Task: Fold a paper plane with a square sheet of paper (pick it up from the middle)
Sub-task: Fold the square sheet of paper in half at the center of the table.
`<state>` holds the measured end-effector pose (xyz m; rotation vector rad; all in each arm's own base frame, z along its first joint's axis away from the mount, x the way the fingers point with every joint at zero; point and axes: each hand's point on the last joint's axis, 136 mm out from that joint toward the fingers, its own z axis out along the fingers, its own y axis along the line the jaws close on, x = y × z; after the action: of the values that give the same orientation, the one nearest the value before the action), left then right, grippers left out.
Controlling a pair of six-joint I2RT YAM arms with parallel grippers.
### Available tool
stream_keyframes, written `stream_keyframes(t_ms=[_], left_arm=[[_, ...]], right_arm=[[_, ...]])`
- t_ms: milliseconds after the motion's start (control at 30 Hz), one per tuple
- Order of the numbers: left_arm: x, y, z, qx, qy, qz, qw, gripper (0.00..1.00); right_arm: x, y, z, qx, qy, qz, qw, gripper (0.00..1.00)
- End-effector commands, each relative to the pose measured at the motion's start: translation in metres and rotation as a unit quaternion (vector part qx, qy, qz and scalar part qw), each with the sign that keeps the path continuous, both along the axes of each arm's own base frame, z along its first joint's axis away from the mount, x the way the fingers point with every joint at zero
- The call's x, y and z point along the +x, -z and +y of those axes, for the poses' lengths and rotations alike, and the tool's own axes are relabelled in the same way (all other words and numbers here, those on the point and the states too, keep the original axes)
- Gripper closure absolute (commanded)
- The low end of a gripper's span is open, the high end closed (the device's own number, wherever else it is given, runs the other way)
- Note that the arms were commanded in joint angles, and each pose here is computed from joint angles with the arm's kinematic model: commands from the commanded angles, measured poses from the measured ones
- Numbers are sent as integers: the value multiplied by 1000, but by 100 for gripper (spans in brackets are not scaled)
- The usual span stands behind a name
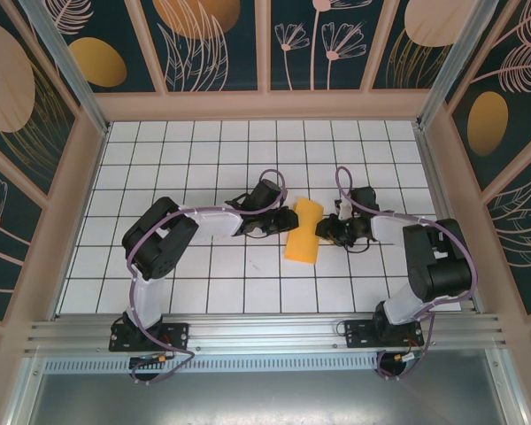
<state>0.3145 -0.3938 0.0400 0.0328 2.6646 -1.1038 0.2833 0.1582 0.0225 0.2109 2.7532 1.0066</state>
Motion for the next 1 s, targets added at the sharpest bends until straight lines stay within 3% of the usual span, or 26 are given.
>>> stream_keyframes(t_ms=[0, 267, 667, 967], left_arm=[[-2, 16, 3, 28, 5, 0, 1000, 82], [-2, 24, 8, 46, 10, -9, 999, 88], [-1, 21, 9, 42, 6, -15, 999, 87], [-6, 23, 5, 35, 18, -2, 999, 86]], right_arm=[[8, -19, 2, 16, 4, -18, 1000, 69], [2, -26, 5, 32, 1, -18, 999, 69], [-7, -31, 23, 99, -12, -11, 995, 75], [-12, 15, 10, 46, 5, 26, 999, 77]])
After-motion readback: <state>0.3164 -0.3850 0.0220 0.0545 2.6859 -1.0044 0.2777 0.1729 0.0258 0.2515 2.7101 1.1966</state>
